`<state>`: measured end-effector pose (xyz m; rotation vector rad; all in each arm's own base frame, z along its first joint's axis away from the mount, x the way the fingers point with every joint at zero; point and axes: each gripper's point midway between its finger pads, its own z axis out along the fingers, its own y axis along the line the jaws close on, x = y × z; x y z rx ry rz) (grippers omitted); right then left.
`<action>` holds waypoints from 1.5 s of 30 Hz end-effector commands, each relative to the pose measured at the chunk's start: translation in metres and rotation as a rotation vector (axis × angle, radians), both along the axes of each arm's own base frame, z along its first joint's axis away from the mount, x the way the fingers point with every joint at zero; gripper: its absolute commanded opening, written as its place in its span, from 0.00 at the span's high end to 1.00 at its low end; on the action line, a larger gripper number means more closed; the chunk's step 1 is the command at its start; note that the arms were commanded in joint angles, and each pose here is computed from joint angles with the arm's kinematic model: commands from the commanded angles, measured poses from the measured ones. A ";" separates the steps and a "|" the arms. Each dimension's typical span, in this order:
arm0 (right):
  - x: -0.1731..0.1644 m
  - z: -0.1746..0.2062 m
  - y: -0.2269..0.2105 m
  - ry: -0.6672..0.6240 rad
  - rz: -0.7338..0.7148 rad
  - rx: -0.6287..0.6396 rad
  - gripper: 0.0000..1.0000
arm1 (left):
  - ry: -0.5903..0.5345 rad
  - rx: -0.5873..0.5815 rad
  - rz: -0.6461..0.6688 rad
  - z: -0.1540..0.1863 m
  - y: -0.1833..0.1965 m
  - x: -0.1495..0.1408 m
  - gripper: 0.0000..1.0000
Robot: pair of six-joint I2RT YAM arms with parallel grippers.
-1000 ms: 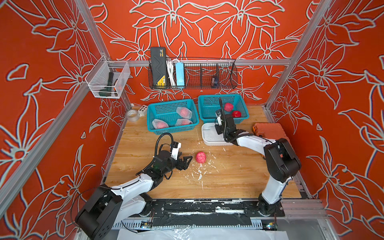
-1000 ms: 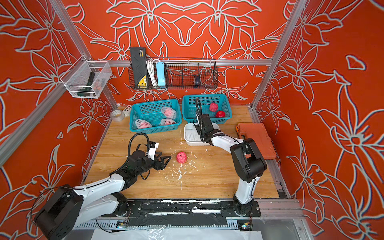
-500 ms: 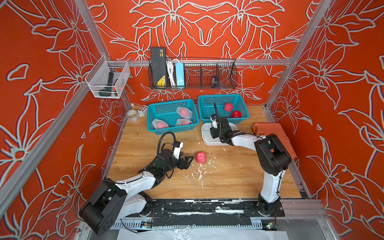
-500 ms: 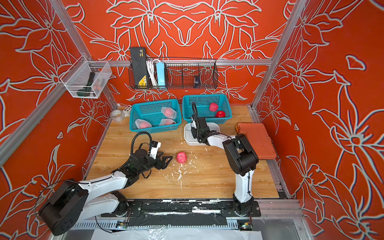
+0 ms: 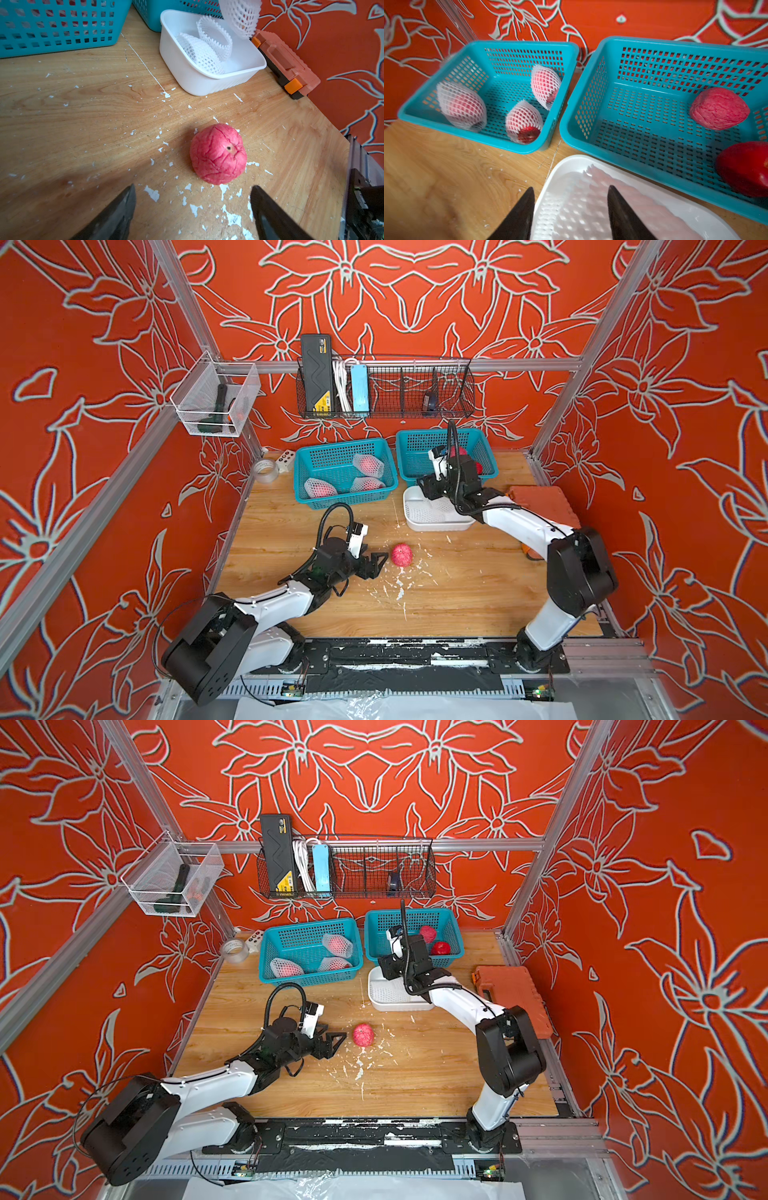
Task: Remove foam nets from apples
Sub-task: Place the foam net into the storage box, then adjust the foam net in the storage box.
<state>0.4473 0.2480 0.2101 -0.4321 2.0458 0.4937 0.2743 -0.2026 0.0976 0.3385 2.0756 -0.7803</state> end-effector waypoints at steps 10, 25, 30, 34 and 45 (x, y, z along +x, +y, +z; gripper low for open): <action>-0.002 0.005 -0.051 0.071 -0.117 0.018 0.52 | -0.049 -0.003 -0.012 0.014 -0.003 0.002 0.16; 0.014 -0.045 -0.003 0.227 0.100 0.063 0.62 | -0.051 0.001 -0.011 0.015 -0.004 0.004 0.16; 0.014 -0.071 -0.004 0.264 0.086 0.014 0.64 | -0.047 0.005 -0.010 0.013 -0.004 0.004 0.16; 0.008 -0.094 -0.010 0.305 0.062 -0.021 0.65 | -0.042 0.008 -0.011 0.010 -0.005 0.004 0.16; 0.001 -0.133 -0.020 0.359 0.030 -0.181 0.64 | -0.024 0.009 -0.025 0.005 -0.009 0.005 0.16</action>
